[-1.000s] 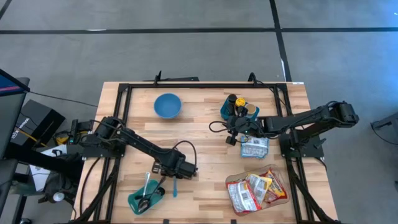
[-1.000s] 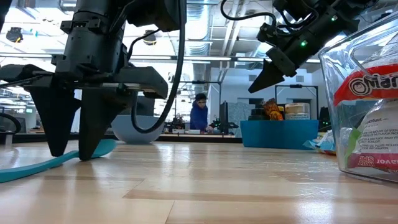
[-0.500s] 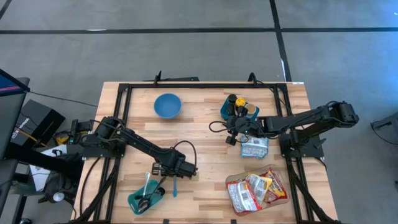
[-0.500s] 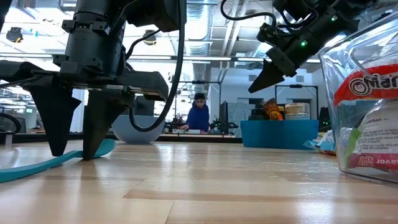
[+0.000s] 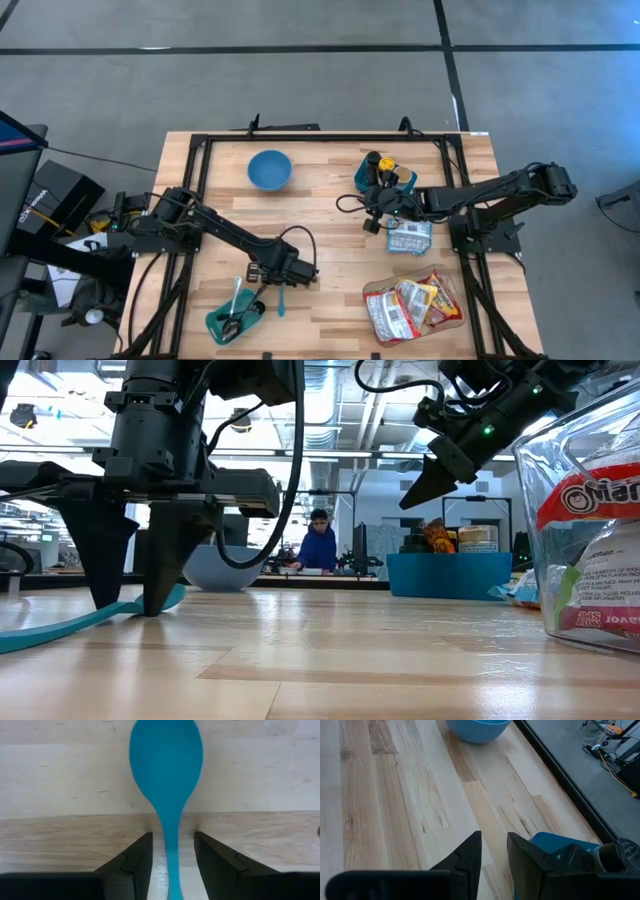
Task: Pick & Place Food Item
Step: Put the blue spoon into the green bin
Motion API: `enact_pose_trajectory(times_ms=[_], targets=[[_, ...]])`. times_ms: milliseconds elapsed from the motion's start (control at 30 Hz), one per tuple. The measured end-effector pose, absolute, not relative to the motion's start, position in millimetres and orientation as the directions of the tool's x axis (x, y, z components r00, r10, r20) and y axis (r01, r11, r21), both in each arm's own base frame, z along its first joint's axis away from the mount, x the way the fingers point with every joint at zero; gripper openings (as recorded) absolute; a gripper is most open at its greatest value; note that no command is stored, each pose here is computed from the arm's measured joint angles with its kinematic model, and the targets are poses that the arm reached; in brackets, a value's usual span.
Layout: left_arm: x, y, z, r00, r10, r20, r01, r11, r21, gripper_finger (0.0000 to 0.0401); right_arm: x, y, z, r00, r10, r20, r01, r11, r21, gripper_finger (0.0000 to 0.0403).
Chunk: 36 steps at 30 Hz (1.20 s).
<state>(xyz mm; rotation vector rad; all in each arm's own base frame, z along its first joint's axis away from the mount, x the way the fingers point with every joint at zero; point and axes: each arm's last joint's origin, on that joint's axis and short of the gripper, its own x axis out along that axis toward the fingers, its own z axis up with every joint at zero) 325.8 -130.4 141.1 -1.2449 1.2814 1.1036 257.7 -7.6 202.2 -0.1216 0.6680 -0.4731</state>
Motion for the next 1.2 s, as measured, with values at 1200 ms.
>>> enact_pose_trajectory(times_ms=[1200], targets=[[325.8, -131.0, 141.1, 0.019, -0.109, -0.994, -0.993, 0.117, -0.032, 0.0031, 257.7, -7.6, 202.2, 0.684, -0.459, -0.567, 0.387, 0.887, -0.251, 0.0087]])
